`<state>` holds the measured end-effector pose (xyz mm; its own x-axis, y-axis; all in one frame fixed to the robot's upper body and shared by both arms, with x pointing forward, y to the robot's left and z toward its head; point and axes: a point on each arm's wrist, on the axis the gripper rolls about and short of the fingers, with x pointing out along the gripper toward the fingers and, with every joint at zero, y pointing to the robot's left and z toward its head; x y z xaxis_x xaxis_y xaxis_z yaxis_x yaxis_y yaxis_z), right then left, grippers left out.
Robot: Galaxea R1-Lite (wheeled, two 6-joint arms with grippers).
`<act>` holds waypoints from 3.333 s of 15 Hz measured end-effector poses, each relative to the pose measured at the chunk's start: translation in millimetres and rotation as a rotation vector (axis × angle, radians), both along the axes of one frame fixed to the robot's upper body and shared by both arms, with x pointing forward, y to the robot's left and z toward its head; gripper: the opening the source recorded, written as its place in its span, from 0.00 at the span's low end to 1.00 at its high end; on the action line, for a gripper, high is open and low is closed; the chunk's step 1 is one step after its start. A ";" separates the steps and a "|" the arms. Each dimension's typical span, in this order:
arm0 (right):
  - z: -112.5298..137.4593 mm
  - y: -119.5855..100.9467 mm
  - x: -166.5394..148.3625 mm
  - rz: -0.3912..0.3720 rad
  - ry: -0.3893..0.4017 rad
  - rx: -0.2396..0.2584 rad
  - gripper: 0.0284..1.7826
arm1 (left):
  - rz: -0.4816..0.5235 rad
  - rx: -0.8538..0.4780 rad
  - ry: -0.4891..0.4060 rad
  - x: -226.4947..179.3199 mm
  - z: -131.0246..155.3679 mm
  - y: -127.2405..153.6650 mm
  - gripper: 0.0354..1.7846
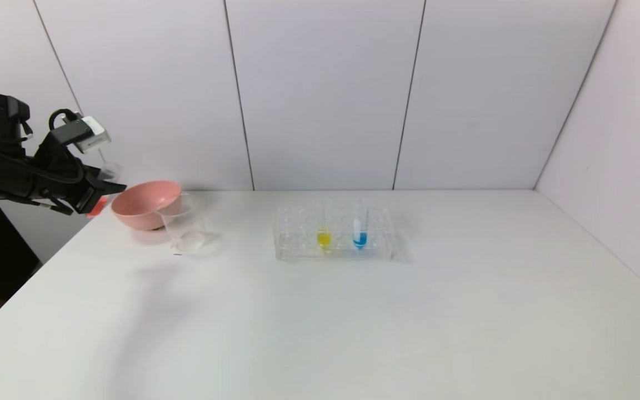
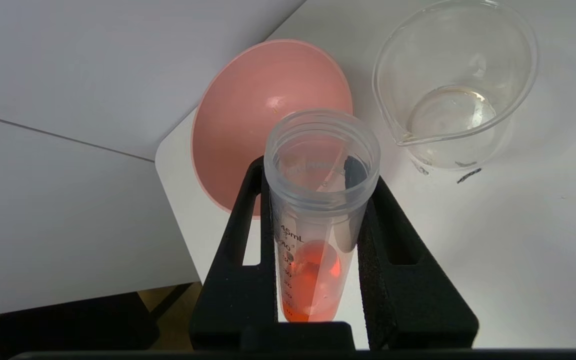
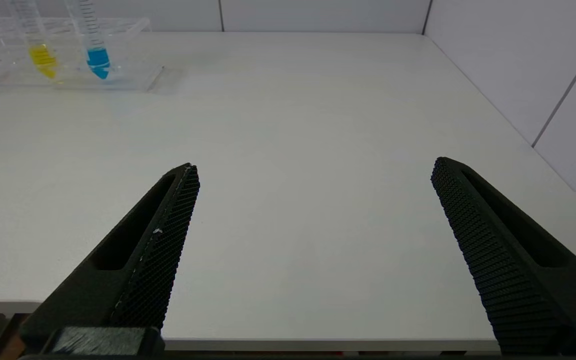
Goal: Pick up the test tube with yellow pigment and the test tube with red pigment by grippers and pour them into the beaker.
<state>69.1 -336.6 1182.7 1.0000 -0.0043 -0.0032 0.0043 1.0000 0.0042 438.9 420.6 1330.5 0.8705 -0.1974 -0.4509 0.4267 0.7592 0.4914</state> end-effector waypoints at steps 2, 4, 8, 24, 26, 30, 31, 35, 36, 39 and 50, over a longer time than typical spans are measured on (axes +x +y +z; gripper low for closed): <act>0.0 0.0 0.0 0.000 0.000 0.000 0.95 | -0.010 -0.003 -0.008 -0.2 2.7 0.2 0.25; 0.0 0.0 0.0 0.000 0.000 0.000 0.95 | -0.014 -0.004 -0.012 0.2 4.1 -0.2 0.25; 0.0 0.0 0.0 0.000 0.000 0.000 0.95 | -0.031 -0.017 0.023 -1.4 5.5 -1.7 0.25; 0.0 0.0 0.0 0.000 0.000 0.000 0.95 | -0.197 0.097 0.147 23.1 8.0 -20.8 0.25; 0.0 0.0 0.0 0.000 0.000 0.000 0.95 | -0.222 0.118 0.172 25.5 8.2 -22.3 0.25; 0.0 0.0 0.0 0.000 0.000 0.000 0.95 | -0.256 0.160 0.167 31.3 9.9 -24.7 0.25; 0.0 0.0 0.0 0.000 0.000 0.000 0.95 | -0.267 0.167 0.170 32.1 10.5 -25.7 0.25; 0.0 0.0 0.0 0.000 0.000 0.000 0.95 | -0.331 0.236 0.200 33.4 16.6 -26.2 0.25; 0.0 0.0 0.0 0.000 0.000 0.000 0.95 | -0.349 0.257 0.214 34.0 17.9 -26.1 0.25; 0.0 0.0 0.0 0.000 0.000 0.000 0.95 | -0.364 0.294 0.239 37.9 17.2 -26.5 0.25; 0.0 0.0 0.0 0.000 0.000 0.000 0.95 | -0.351 0.360 0.253 44.4 14.1 -35.4 0.25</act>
<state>69.1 -336.6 1182.7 1.0000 -0.0043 -0.0032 0.0043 1.0000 0.0047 483.3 385.2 1344.5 0.6362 -0.2501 -0.7298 0.7617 0.3537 0.5428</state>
